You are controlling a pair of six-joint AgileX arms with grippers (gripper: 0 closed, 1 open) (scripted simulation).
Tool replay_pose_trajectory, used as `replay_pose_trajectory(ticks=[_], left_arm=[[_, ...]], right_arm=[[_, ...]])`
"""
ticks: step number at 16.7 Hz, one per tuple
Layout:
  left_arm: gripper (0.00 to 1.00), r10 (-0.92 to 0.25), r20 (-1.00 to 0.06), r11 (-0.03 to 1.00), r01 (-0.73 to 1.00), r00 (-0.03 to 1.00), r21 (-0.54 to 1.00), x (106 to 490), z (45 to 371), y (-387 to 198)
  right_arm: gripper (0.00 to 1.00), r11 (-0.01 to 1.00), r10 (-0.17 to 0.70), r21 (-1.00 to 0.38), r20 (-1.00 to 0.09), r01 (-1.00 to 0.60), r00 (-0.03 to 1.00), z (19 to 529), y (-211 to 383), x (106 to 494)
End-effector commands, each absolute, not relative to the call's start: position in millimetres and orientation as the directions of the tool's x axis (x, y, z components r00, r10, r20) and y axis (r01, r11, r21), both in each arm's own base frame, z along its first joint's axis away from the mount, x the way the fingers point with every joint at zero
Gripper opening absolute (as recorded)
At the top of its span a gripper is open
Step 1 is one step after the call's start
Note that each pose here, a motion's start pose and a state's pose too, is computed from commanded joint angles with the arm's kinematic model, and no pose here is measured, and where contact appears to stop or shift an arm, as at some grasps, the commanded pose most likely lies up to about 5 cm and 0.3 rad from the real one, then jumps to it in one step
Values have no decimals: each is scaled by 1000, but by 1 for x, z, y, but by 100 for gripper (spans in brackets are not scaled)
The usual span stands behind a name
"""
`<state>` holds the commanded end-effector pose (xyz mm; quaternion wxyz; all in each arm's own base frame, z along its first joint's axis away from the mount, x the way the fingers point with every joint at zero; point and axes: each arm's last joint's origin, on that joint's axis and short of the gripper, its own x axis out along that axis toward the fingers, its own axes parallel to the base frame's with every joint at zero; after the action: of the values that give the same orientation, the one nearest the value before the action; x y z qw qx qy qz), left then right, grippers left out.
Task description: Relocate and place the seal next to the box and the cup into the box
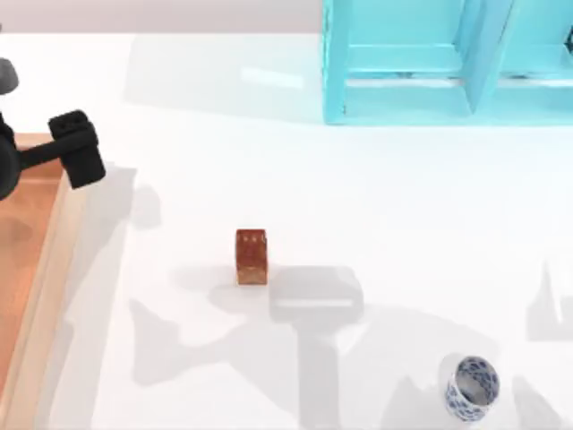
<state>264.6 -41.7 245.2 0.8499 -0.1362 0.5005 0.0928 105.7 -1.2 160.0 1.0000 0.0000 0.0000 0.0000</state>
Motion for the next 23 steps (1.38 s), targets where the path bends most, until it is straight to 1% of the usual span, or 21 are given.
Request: replay_pose_trajectory(ticks=[3, 5, 8, 12, 16, 21, 23], left_arm=[[100, 7, -943, 958, -273, 334, -90, 306, 238, -78], [100, 1, -968, 970, -234, 250, -60, 324, 231, -107], [100, -7, -988, 988, -153, 153, -31, 339, 222, -151], [100, -12, -998, 999, -44, 61, -15, 342, 211, -204], [100, 0, -1000, 1000, 20, 0, 0, 339, 201, -235], [100, -1, -1000, 1000, 16, 3, -1, 339, 201, -233], [100, 1, -1000, 1000, 19, -1, 1, 339, 195, -234]], right_arm=[[100, 1000, 0, 0, 0, 0, 1000, 160, -1, 106], [100, 1000, 0, 0, 0, 0, 1000, 160, -1, 106], [100, 1000, 0, 0, 0, 0, 1000, 160, -1, 106], [100, 1000, 0, 0, 0, 0, 1000, 160, -1, 106], [100, 1000, 0, 0, 0, 0, 1000, 160, -1, 106], [100, 1000, 0, 0, 0, 0, 1000, 160, -1, 106], [100, 1000, 0, 0, 0, 0, 1000, 160, -1, 106]])
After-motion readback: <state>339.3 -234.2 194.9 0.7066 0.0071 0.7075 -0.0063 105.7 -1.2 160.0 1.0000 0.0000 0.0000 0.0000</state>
